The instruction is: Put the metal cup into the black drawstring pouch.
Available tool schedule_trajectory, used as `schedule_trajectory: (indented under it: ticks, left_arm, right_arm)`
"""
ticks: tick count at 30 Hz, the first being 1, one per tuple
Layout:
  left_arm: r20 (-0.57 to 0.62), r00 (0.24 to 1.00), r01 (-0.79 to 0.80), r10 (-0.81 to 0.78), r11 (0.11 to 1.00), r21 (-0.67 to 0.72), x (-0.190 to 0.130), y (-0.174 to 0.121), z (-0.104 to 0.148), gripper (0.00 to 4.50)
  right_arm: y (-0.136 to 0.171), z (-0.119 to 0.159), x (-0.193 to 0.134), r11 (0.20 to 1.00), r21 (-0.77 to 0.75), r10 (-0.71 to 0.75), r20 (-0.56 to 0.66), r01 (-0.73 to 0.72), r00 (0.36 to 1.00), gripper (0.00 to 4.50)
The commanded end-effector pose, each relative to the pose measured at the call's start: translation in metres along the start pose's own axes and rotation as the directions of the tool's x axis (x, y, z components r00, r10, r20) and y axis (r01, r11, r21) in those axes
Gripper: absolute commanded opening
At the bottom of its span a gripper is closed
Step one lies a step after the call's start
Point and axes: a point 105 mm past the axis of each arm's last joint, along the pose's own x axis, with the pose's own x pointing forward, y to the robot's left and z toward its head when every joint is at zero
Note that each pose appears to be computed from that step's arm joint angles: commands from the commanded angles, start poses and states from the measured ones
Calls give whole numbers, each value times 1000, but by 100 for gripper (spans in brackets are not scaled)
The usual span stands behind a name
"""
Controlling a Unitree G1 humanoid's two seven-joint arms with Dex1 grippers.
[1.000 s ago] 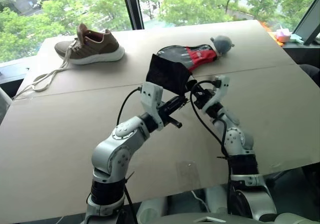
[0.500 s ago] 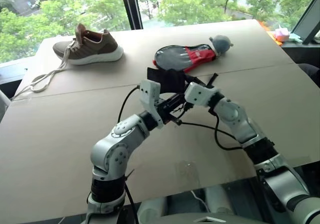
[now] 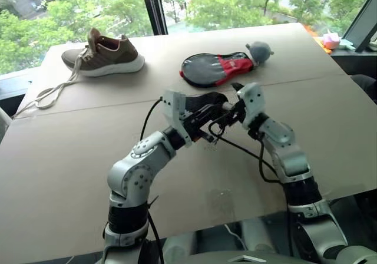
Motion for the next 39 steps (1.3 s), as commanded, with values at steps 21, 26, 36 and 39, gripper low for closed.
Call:
schedule_trajectory:
  ticks: [21,26,36,39]
  left_arm:
    - [54,989,137,-137,991,6,-1,-15,16,0]
    - [53,992,110,-111,994,6,0,-8,15,0]
    - [44,994,100,-100,995,4,3,-5,12,0]
    - [44,994,103,-103,995,2,3,-5,12,0]
  right_arm:
    - [2,16,-1,989,-125,75,-25,-77,997,354]
    - [-1,17,-12,984,-156,76,-42,-82,996,236]
    - [-7,31,-31,982,-167,80,-56,-88,995,236]
    - [-5,27,-37,980,-164,97,-85,-110,992,236]
